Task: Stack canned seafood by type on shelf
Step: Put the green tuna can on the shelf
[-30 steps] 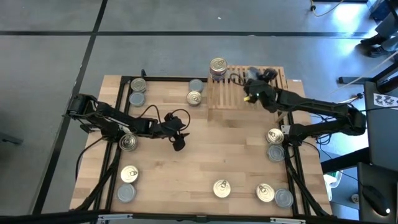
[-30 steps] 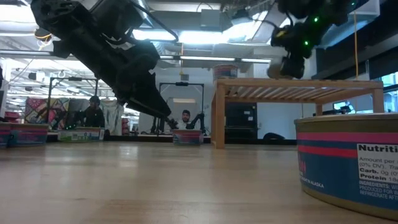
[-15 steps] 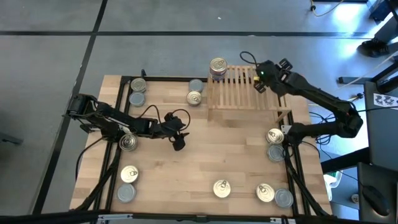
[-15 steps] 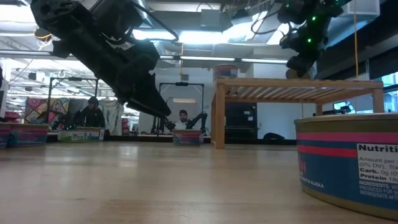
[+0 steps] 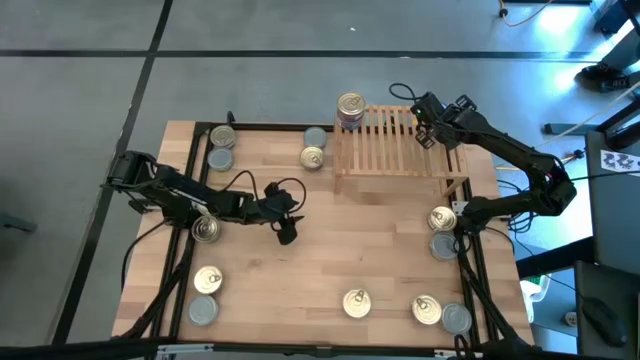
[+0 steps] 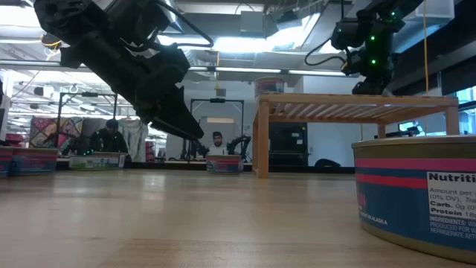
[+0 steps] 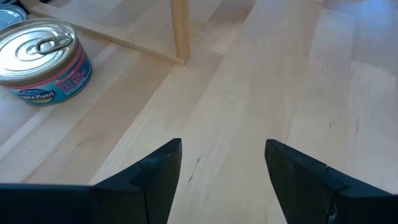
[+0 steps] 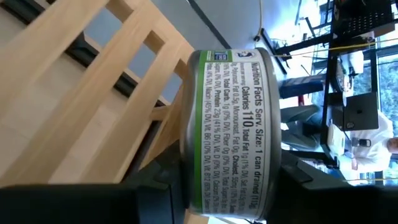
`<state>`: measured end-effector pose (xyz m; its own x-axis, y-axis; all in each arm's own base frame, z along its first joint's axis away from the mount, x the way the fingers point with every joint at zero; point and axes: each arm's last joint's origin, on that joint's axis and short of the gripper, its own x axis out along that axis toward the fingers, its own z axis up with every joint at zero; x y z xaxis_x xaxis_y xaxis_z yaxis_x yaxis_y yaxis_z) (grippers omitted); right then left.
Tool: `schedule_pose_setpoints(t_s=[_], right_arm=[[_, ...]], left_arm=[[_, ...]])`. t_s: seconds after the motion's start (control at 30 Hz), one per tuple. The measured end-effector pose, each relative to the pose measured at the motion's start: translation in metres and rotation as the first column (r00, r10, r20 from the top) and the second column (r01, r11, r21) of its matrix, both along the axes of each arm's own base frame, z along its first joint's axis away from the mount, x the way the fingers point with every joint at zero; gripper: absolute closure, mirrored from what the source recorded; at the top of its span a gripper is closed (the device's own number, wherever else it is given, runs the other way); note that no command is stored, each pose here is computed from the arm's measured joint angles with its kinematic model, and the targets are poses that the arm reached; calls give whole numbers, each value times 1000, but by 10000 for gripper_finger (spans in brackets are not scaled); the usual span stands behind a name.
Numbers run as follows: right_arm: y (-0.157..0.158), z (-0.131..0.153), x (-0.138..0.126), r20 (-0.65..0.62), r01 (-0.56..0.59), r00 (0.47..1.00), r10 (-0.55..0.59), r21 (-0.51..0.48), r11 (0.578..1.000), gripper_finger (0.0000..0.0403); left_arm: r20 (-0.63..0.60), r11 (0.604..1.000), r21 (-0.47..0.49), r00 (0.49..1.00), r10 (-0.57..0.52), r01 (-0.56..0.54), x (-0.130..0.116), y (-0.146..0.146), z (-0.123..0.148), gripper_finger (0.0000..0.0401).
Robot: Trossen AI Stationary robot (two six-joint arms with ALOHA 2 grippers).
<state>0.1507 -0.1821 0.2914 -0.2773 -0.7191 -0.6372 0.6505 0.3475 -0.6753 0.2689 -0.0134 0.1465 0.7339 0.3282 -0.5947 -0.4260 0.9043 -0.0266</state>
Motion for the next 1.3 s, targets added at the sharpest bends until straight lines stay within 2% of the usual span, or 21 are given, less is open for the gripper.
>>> schedule_pose_setpoints(t_s=[0.23,0.47,0.6,0.8,0.97,1.1,1.3], right_arm=[[2,-2,0,19,-25,1000,24,49,998,178],[3,-3,0,38,-43,998,40,79,996,138],[6,-3,-2,29,-53,998,50,126,991,132],[9,13,-1,98,-93,992,76,186,978,130],[8,17,0,132,-108,988,84,182,977,130],[7,9,1,131,-108,988,85,174,979,130],[2,6,1,45,-59,997,56,75,995,130]], left_arm=[[0,1000,-1,1000,0,0,0,0,0,172],[0,1000,-1,1000,1,-1,0,0,0,172],[0,1000,0,1000,0,0,0,0,0,172],[0,1000,0,1000,0,0,0,0,0,172],[1,1000,-1,1000,1,-1,0,0,0,172],[1,1000,-1,1000,1,-1,0,0,0,172],[3,1000,-4,1000,8,-8,0,0,0,172]])
